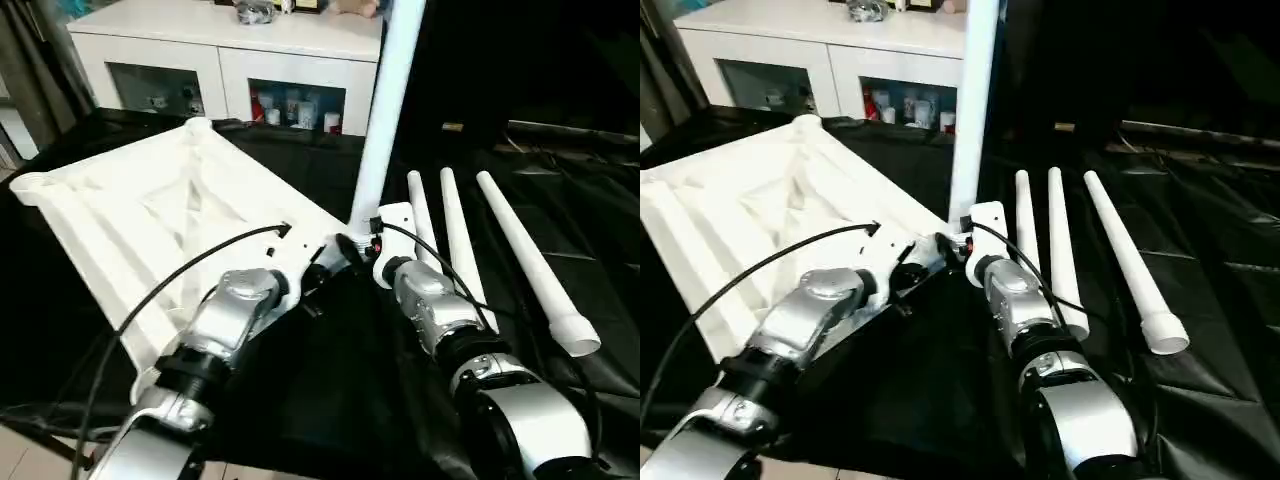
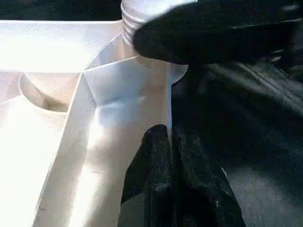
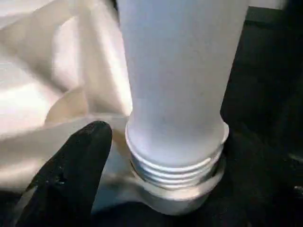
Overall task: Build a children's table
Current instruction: Insert table leg to table base
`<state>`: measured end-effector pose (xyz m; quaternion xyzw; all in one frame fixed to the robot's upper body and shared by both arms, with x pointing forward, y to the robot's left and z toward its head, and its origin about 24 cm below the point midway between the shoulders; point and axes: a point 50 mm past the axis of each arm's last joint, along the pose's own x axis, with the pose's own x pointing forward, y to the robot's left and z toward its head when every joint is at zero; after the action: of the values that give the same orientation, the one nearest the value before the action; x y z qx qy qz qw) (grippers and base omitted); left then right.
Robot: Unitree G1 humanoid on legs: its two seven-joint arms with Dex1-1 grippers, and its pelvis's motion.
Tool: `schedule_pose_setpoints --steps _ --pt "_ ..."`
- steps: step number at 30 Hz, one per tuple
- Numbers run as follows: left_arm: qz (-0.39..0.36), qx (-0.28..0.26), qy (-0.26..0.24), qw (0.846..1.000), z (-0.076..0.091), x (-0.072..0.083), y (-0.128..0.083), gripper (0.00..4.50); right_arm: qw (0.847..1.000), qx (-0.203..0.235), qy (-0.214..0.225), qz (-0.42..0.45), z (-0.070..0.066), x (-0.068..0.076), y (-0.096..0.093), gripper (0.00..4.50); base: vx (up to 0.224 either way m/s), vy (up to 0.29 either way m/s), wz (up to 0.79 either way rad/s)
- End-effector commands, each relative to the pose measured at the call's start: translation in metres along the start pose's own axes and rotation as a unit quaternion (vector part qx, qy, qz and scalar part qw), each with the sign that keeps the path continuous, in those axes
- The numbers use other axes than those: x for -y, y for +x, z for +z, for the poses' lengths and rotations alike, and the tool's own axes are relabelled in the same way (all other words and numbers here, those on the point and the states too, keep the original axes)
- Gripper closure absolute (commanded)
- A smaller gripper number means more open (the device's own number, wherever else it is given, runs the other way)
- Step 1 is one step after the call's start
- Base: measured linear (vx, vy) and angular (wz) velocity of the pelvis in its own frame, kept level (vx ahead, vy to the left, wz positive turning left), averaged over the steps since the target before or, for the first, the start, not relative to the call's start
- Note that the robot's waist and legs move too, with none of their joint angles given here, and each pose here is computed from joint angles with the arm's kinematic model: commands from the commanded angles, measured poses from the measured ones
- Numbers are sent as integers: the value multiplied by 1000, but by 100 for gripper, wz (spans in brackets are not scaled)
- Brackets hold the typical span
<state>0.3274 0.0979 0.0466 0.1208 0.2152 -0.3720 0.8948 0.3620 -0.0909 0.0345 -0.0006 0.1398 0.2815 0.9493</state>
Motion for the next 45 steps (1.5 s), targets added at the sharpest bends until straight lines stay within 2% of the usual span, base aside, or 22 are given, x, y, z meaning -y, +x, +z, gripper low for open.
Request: schedule_pose_setpoints --steps 1,3,5,7,11,16,24,29,34,36,38,39,41,42,43,44,45 --pt "-43 9 -15 999 -13 6 -4 450 997 8 -36 62 6 -5 -1 62 0 0 0" --pt "-49 10 -13 999 -14 5 -8 450 996 8 -47 75 8 -2 -4 62 0 0 0" --pt "-71 18 -4 997 -18 2 -17 450 989 2 -91 117 9 6 -12 62 0 0 0" --pt "-86 24 6 996 -20 1 -23 450 984 -5 -112 140 9 11 -17 62 0 0 0" --pt "-111 27 8 993 -24 -1 -34 450 977 -7 -113 182 12 17 -25 62 0 0 0" --pt "-117 18 13 993 -28 -4 -40 450 966 -27 -132 221 8 18 -30 62 0 0 0" --pt "-124 16 15 992 -30 -5 -45 450 962 -28 -122 241 5 13 -30 141 0 0 0" --pt "-129 15 15 991 -31 -5 -46 450 962 -27 -116 246 5 12 -30 171 0 0 0" --pt "-126 5 7 992 -32 -1 -42 450 977 -48 -88 187 -9 12 -26 178 0 0 0" --pt "-76 -14 -10 997 -31 -2 -28 450 991 -74 -61 95 -25 15 -21 180 0 0 0" --pt "-62 -19 -15 998 -31 -3 -24 450 993 -79 -52 74 -28 15 -20 180 0 0 0" --pt "-1 -27 -37 999 -28 -6 -11 450 997 -75 5 3 -32 13 -15 180 0 0 0" --pt "54 -31 -52 997 -24 -9 -1 450 995 -73 51 -49 -34 7 -9 180 0 0 0" --pt "62 -31 -55 996 -23 -9 1 450 994 -73 57 -58 -35 5 -8 181 0 0 0" --pt "90 -31 -63 993 -17 -7 11 450 991 -72 80 -85 -34 -8 1 181 0 0 0" --pt "90 -31 -63 993 -17 -7 11 450 991 -72 80 -85 -34 -8 1 181 0 0 0" --pt "92 -32 -64 993 -13 -4 15 450 991 -64 80 -87 -29 -20 8 181 0 0 0"
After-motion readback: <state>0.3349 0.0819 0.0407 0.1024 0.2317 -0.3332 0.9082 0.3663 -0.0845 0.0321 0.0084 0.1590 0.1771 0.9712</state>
